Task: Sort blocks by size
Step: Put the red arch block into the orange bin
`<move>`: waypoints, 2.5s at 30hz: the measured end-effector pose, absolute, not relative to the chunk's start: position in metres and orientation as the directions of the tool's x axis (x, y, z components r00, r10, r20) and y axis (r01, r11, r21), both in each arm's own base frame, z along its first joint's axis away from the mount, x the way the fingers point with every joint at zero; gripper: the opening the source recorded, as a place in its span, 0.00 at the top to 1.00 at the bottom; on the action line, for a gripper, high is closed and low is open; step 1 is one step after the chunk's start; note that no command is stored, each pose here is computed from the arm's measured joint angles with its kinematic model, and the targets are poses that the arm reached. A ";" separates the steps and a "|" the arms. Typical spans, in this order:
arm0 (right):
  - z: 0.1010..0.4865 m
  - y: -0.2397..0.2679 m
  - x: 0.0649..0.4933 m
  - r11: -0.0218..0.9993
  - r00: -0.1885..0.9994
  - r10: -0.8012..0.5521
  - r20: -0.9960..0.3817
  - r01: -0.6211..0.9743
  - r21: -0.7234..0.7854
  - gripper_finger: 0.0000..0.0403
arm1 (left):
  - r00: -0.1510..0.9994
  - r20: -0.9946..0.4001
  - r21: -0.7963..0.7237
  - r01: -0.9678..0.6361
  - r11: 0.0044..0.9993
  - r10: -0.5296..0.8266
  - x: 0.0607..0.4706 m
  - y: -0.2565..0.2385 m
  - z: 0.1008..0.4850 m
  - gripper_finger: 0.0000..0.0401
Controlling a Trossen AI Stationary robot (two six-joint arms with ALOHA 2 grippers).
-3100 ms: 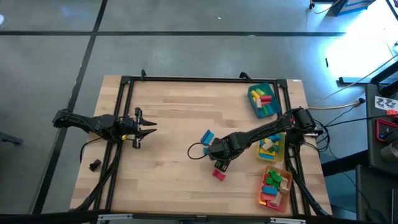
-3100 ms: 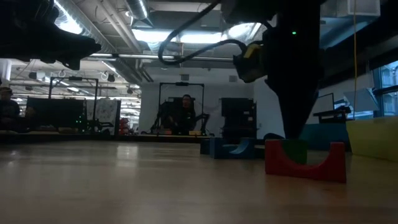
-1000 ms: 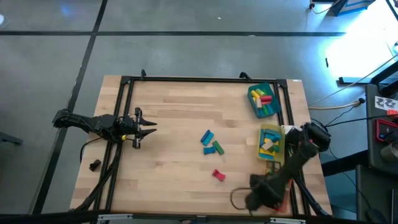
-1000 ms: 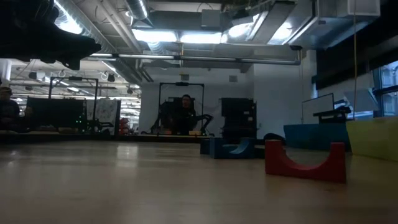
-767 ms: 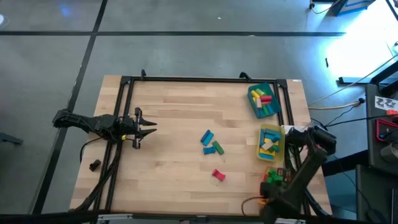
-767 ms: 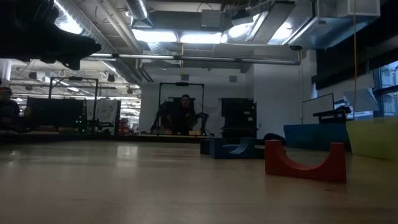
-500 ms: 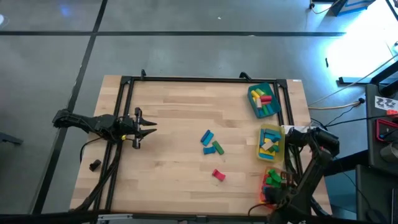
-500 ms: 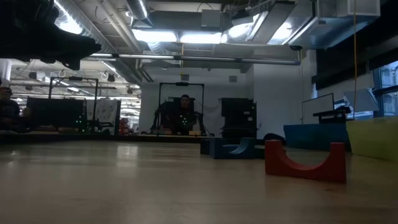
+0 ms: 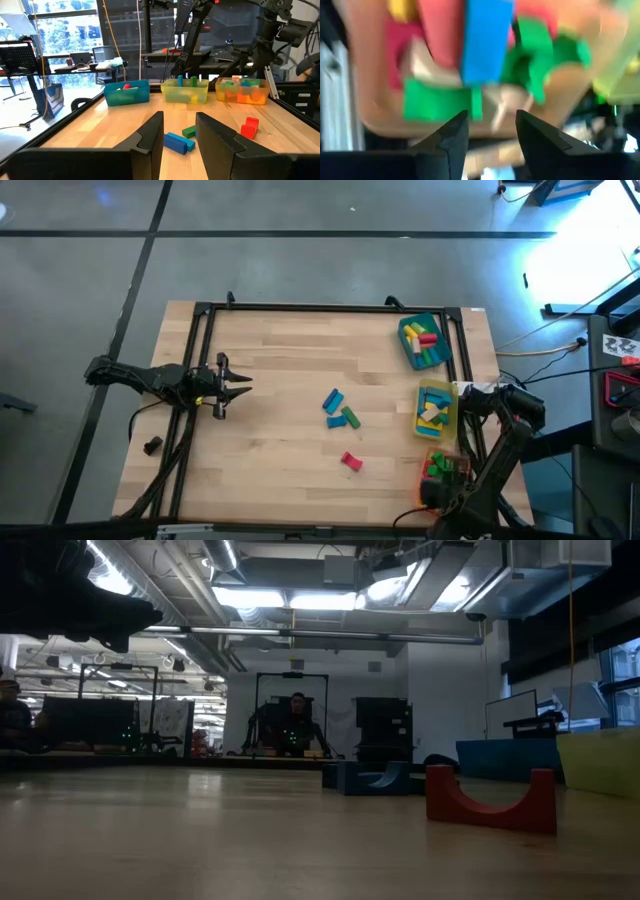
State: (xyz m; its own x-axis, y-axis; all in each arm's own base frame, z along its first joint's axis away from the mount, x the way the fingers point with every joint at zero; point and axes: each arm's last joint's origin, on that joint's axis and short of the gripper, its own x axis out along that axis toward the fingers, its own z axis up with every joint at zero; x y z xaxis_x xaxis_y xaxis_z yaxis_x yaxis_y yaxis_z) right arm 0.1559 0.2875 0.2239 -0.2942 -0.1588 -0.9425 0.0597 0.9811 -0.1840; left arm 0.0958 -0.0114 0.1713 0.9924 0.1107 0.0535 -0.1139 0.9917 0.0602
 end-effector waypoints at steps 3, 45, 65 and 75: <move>0.221 0.289 0.170 0.985 -0.127 -0.156 -0.980 0.048 -0.163 0.59 | 0.992 0.054 0.060 -0.114 0.992 0.111 0.096 -0.011 0.171 0.75; 0.177 0.201 0.352 0.888 0.341 -0.077 -0.937 0.451 0.092 0.59 | 0.992 0.053 0.060 -0.114 0.992 0.110 0.096 -0.011 0.171 0.75; 0.166 0.199 0.349 0.890 0.280 -0.114 -0.953 0.456 0.027 0.59 | 0.992 0.053 0.060 -0.114 0.992 0.111 0.096 -0.011 0.171 0.75; 0.166 0.200 0.348 0.889 0.250 -0.085 -0.965 0.456 0.039 0.59 | 0.992 0.053 0.060 -0.114 0.992 0.110 0.096 -0.011 0.171 0.75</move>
